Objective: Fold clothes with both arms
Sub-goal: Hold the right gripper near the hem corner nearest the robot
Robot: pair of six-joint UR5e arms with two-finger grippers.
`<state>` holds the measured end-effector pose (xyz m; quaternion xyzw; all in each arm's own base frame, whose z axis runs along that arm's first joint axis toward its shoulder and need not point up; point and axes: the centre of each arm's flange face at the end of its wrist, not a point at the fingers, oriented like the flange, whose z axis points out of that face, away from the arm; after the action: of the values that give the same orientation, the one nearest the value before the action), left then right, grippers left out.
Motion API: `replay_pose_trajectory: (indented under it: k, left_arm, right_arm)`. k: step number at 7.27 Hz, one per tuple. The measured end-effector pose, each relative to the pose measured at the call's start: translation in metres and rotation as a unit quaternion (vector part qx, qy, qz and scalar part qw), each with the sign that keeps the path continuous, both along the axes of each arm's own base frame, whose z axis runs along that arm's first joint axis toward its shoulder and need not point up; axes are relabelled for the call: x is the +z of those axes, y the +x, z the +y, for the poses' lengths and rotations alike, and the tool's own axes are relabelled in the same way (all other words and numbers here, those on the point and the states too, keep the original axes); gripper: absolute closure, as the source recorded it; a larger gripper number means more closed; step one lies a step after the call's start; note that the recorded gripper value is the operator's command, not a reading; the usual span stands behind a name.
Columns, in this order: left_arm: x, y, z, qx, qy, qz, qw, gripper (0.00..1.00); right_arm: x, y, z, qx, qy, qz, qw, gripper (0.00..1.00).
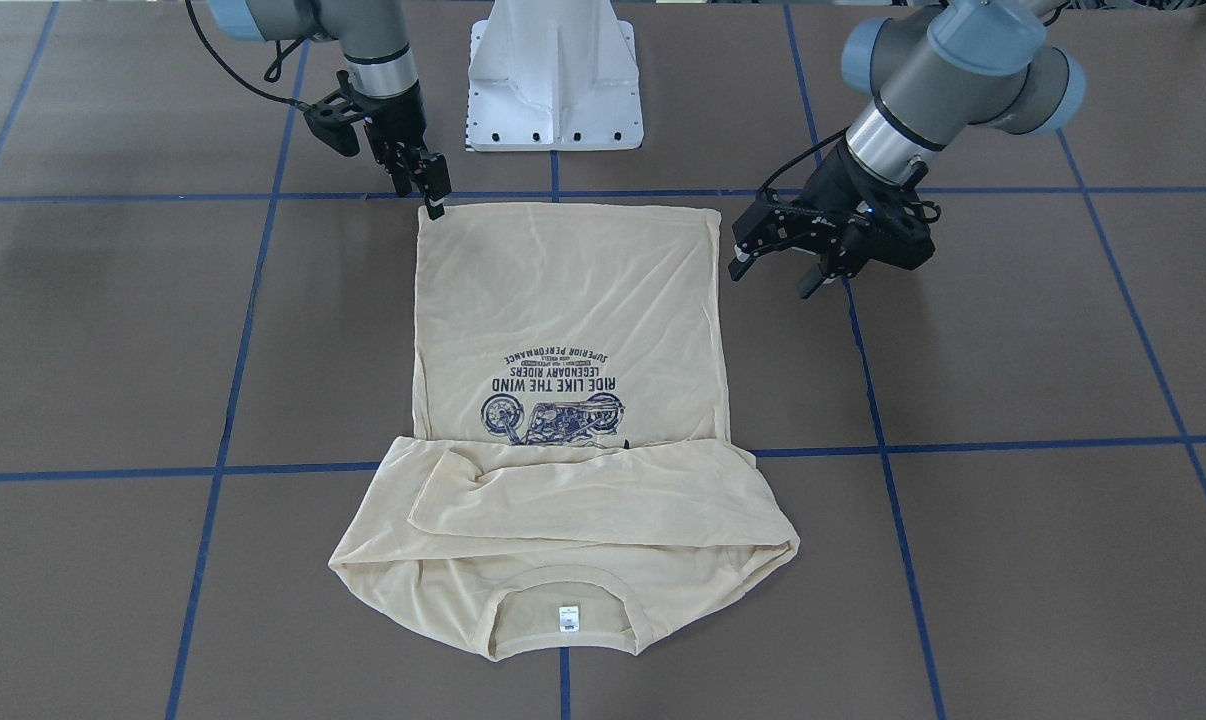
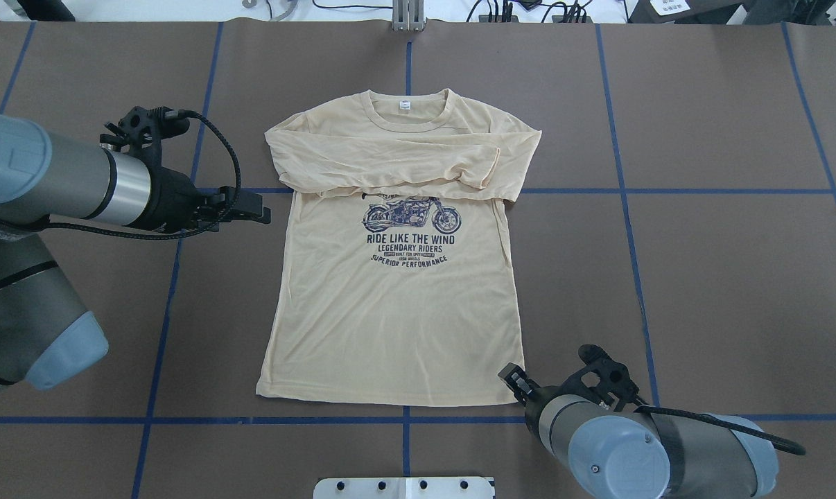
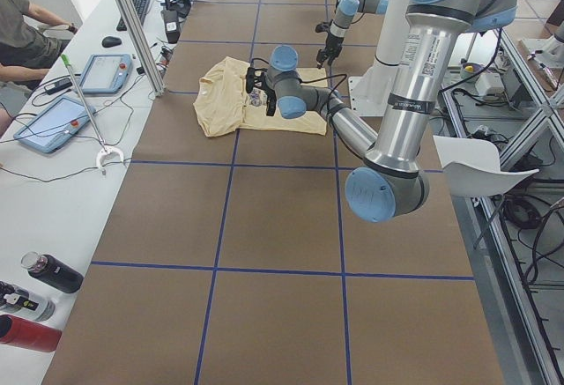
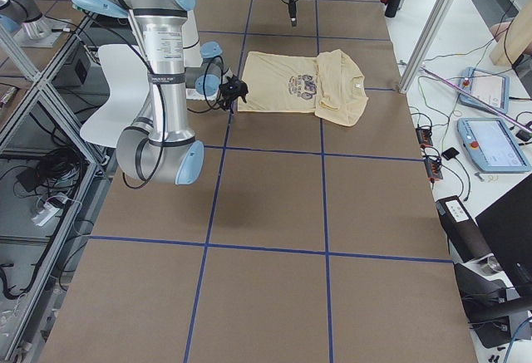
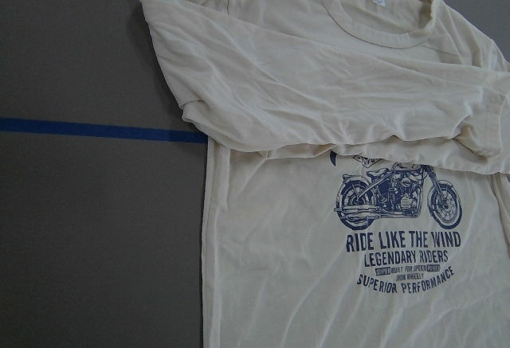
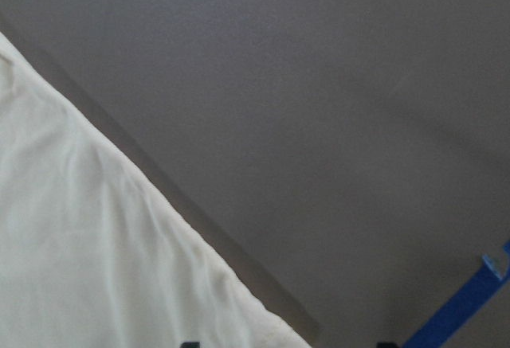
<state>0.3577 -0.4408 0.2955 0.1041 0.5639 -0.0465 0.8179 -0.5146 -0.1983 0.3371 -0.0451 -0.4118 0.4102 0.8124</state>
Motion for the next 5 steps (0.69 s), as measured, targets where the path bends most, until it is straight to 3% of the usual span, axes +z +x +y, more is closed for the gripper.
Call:
replay_pose_trajectory:
  k: [2,5]
  left_arm:
    - [0.0002,0.0,-0.0002,0.0,0.0,0.0,1.0,0.0]
    - [0.0001,-0.0002,-0.0002,0.0,0.0,0.0,1.0,0.0]
  right_arm:
    - [0.0013,-0.0009,-0.0003,0.0,0.001,0.002,1.0,0.31]
    - [-0.0029,-0.0057,-0.0021,0.001,0.001,-0.001,1.0,0.3]
